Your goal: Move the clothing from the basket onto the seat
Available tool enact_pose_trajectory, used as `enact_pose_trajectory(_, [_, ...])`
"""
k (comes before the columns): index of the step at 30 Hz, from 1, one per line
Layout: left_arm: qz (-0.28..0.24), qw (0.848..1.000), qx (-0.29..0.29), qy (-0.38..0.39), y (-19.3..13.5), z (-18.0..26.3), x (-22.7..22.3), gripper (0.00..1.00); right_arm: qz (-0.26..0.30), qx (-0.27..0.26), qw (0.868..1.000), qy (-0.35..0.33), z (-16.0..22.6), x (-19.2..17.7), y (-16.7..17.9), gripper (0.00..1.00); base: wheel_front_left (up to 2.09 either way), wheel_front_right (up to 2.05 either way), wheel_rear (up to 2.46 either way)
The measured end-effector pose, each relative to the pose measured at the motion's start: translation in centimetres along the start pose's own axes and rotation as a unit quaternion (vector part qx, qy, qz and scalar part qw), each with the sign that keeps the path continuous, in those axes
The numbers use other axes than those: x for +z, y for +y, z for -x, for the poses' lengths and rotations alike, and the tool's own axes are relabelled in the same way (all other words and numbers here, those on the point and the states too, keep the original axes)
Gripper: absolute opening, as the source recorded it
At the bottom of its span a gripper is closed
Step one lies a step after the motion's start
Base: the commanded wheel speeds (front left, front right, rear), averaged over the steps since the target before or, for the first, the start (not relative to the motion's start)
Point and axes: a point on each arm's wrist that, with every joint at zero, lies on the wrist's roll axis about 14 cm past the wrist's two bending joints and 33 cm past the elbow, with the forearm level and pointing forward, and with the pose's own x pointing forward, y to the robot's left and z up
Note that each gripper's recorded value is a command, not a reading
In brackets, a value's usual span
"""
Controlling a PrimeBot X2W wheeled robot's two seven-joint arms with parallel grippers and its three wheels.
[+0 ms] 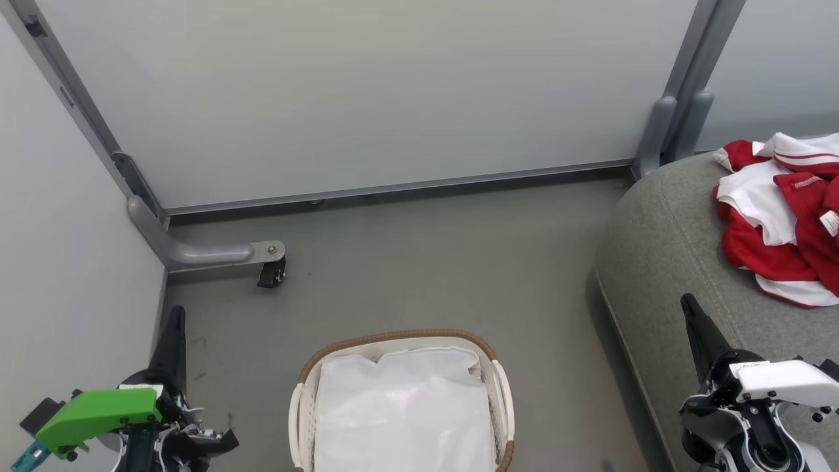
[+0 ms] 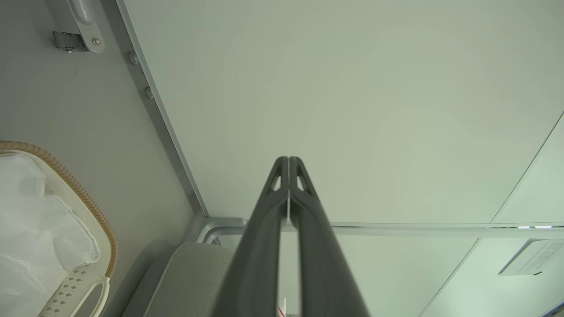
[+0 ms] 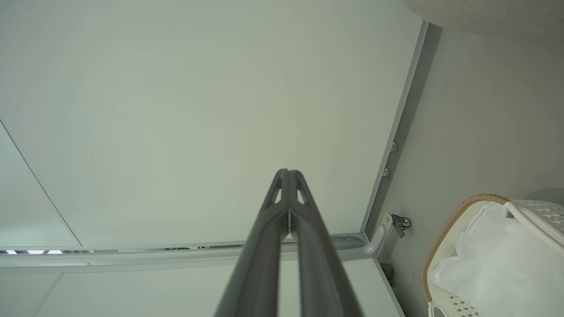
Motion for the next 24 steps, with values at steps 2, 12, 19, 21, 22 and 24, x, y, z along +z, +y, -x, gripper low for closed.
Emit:
enact_pose_trajectory(2, [0.0, 1.0, 0.0, 0.0, 0.0, 0.0, 0.0, 0.0, 0.0, 0.0, 1.0, 0.0, 0.0, 0.0, 0.0, 0.0, 0.0, 0.0, 0.0])
enact_pose_trajectory(12, [0.0, 1.0, 0.0, 0.0, 0.0, 0.0, 0.01, 0.0, 0.0, 0.0, 1.0, 0.0, 0.0, 0.0, 0.01, 0.0, 0.0, 0.0, 0.0])
enact_pose_trajectory(19, [0.0, 1.0, 0.0, 0.0, 0.0, 0.0, 0.01, 0.0, 0.0, 0.0, 1.0, 0.0, 0.0, 0.0, 0.01, 0.0, 0.0, 0.0, 0.0])
enact_pose_trajectory(21, [0.0, 1.0, 0.0, 0.0, 0.0, 0.0, 0.01, 0.0, 0.0, 0.0, 1.0, 0.0, 0.0, 0.0, 0.01, 0.0, 0.0, 0.0, 0.0])
enact_pose_trajectory(22, [0.0, 1.0, 0.0, 0.0, 0.0, 0.0, 0.01, 0.0, 0.0, 0.0, 1.0, 0.0, 0.0, 0.0, 0.01, 0.0, 0.0, 0.0, 0.0])
enact_pose_trajectory(24, [0.0, 1.0, 0.0, 0.0, 0.0, 0.0, 0.01, 0.0, 0.0, 0.0, 1.0, 0.0, 0.0, 0.0, 0.01, 0.0, 0.0, 0.0, 0.0])
